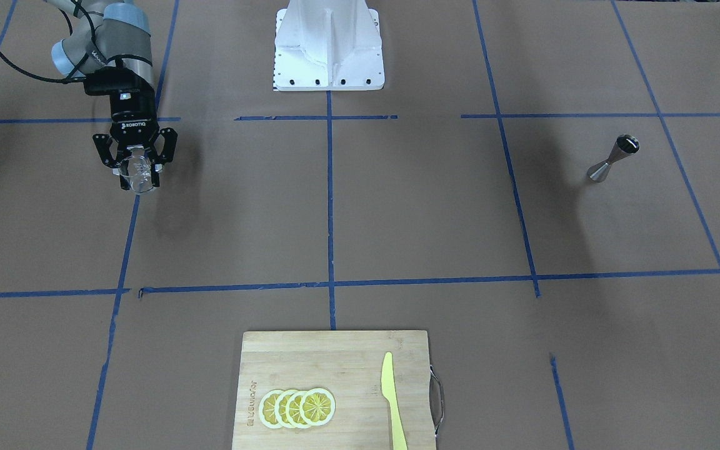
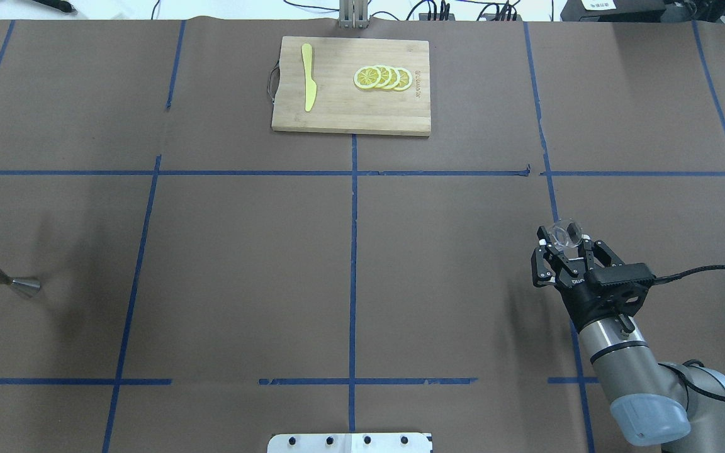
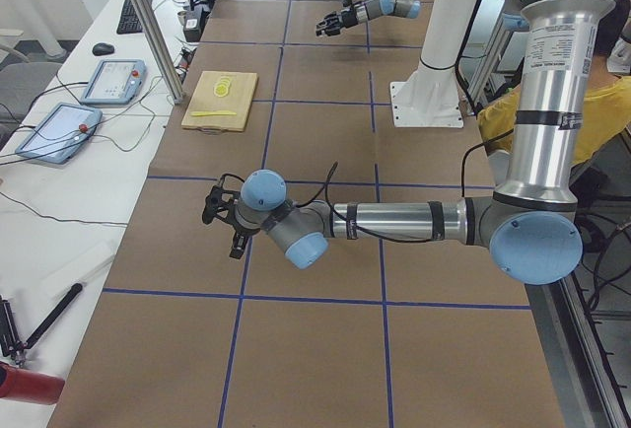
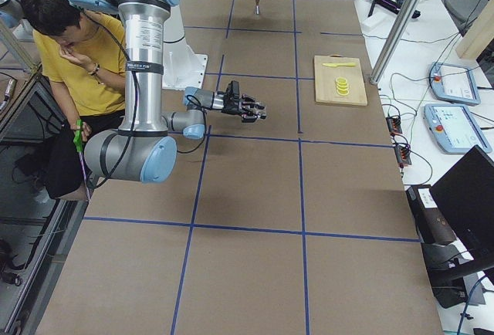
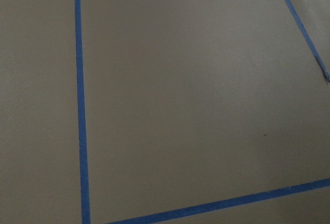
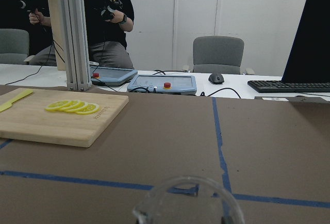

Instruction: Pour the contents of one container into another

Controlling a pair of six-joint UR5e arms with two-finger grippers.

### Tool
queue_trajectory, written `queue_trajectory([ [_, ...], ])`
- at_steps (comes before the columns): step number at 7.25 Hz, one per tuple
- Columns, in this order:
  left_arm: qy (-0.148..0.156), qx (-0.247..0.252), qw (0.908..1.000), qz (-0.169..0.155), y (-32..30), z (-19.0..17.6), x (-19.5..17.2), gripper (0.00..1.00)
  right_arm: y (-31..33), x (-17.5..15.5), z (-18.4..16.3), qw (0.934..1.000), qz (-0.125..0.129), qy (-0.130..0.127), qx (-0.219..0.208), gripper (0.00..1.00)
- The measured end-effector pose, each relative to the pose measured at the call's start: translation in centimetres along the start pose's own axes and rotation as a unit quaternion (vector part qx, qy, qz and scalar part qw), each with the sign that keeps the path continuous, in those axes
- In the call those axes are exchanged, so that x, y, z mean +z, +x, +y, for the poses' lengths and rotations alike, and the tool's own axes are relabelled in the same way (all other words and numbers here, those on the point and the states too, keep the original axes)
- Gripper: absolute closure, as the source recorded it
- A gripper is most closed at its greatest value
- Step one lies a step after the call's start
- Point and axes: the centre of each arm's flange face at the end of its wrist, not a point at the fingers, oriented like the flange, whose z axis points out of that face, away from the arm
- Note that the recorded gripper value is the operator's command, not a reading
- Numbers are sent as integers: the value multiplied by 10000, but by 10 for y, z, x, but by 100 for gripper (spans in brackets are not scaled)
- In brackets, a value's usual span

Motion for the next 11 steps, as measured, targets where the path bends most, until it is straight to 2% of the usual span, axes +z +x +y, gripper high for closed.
queue_trajectory([
  [1,-132,-20,9999,83,8,-1,-3,0,15,5,22,10000,-18,-7,45,100],
  [3,-307,119,9994,52,19,-5,-11,0,25,5,50,9999,-73,42,116,100],
  [11,-338,198,9992,-16,23,-1,-20,0,17,-7,72,9997,-212,-70,68,100],
])
